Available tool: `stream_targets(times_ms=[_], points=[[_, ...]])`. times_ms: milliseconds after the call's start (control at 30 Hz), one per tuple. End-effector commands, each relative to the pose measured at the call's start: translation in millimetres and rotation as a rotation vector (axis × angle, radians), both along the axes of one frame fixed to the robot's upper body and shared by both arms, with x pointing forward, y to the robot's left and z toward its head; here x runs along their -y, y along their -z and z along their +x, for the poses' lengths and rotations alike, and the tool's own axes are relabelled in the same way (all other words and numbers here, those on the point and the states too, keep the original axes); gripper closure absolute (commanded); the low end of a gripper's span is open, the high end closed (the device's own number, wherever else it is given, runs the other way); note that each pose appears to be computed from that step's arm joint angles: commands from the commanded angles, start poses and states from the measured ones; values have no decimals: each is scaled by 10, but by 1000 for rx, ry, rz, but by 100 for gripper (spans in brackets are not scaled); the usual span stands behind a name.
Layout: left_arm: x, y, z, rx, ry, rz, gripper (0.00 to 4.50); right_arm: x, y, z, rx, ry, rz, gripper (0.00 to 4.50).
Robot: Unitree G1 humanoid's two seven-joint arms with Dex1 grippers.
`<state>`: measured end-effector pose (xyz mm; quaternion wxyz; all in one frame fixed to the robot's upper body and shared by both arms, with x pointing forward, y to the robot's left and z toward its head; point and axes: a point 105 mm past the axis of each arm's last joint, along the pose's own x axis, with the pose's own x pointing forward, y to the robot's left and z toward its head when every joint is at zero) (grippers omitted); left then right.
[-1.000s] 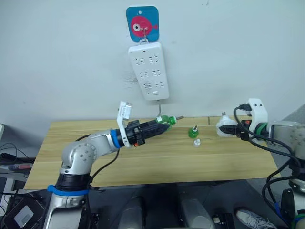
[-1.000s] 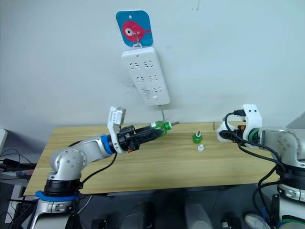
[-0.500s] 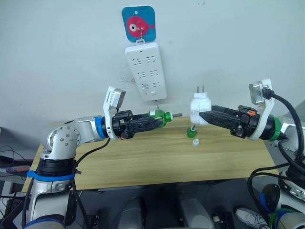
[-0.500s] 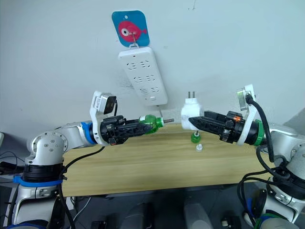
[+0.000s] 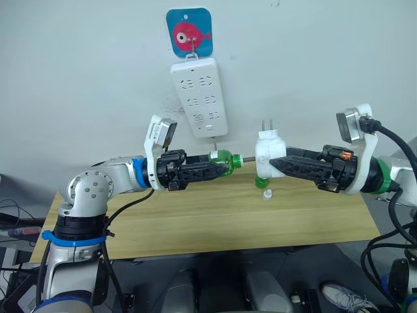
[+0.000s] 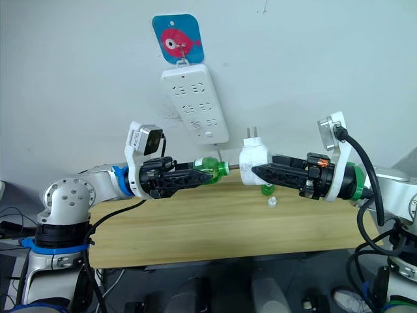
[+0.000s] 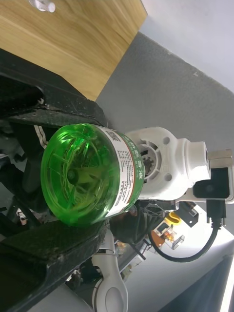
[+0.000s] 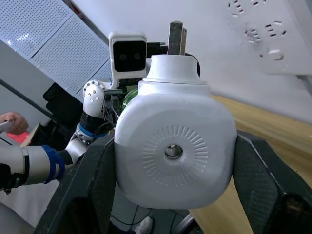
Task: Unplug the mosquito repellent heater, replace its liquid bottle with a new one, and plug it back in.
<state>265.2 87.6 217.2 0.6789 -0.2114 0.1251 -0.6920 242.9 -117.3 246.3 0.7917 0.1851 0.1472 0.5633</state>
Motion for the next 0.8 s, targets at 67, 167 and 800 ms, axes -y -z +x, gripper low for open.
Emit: stream_targets(times_ms=[67,167,800], points=[[35,-72,-89,39,48,-22,220,-46,-96,-77,20,-28,35,156],[45,-46,-111,36,57,-15,220,-67,-89,-91,11,-29,35,156],[55,-64,-191,11,120,-36,220,-87,-30,-134,-17,-21,21,156]])
